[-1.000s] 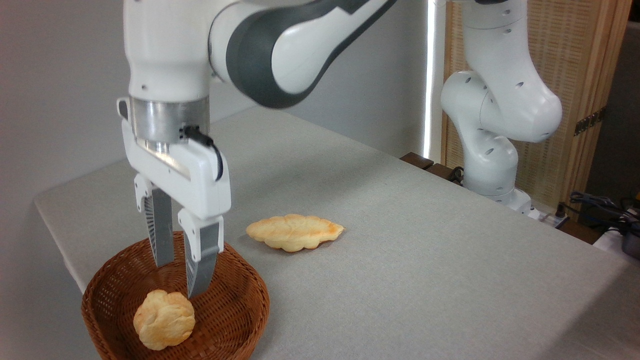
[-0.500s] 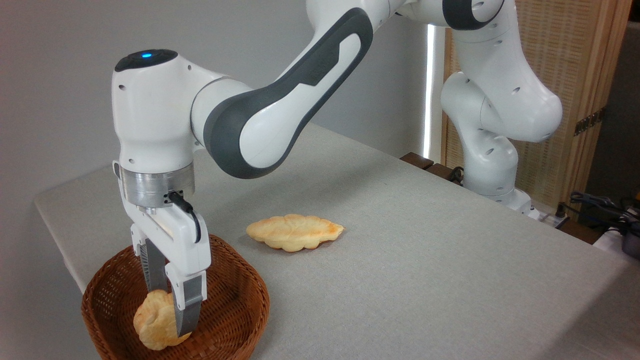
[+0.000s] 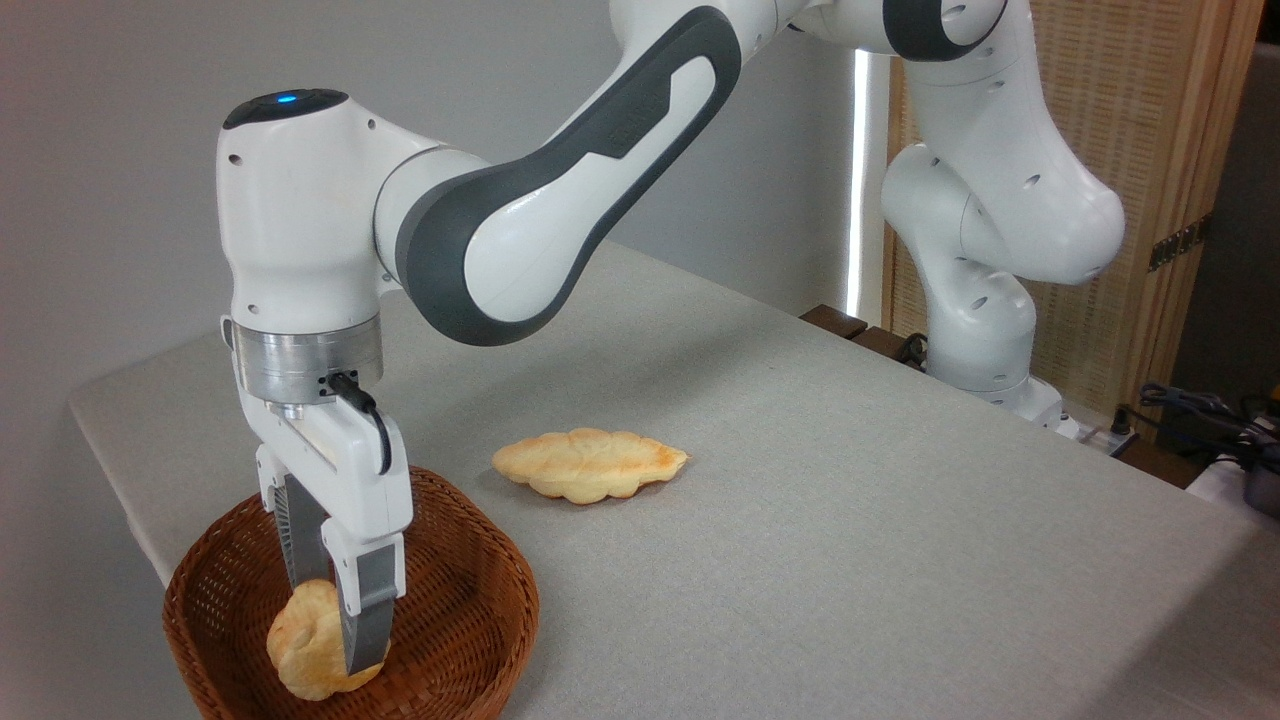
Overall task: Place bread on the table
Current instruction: 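Close the gripper on the round bun inside the basket, then lift the bun out of the basket and carry it beside the elongated pastry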
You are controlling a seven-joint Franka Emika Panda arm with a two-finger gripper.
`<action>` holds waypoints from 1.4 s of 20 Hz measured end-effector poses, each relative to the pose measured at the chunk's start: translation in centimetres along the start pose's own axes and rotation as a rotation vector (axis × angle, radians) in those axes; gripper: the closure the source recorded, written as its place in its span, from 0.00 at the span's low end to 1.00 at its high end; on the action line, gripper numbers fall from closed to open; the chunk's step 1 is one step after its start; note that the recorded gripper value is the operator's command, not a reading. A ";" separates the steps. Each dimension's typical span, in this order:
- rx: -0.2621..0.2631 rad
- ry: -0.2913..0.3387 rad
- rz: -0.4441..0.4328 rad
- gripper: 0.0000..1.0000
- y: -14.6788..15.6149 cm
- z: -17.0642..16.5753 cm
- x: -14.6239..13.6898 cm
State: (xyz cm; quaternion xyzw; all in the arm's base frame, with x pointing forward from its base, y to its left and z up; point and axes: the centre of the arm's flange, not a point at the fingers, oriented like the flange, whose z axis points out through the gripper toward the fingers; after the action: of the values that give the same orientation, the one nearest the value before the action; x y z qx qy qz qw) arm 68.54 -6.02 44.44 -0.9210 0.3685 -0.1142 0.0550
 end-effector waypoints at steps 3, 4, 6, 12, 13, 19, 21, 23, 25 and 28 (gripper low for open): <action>0.000 0.000 -0.006 0.80 0.0 0.0 0.0; 0.000 0.000 -0.006 0.80 0.0 0.0 0.0; 0.000 0.000 -0.006 0.80 0.0 0.0 0.0; 0.001 0.000 -0.012 0.80 -0.3 0.0 -0.2; 0.002 0.000 -0.014 0.80 -0.4 -0.1 -0.3; -0.064 0.028 -0.125 0.80 -2.4 -2.7 -2.1; -0.121 0.024 -0.173 0.80 -2.8 -4.6 -3.4; -0.158 -0.006 -0.197 0.80 -3.2 -7.0 -5.1; -0.190 -0.048 -0.165 0.80 -3.5 -9.4 -7.2; -0.243 -0.104 -0.080 0.80 -3.9 -12.0 -10.6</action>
State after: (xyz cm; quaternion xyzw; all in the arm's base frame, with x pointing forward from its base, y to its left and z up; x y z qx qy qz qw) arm 60.71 3.94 54.99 -0.9394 0.3395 -0.0230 -0.0426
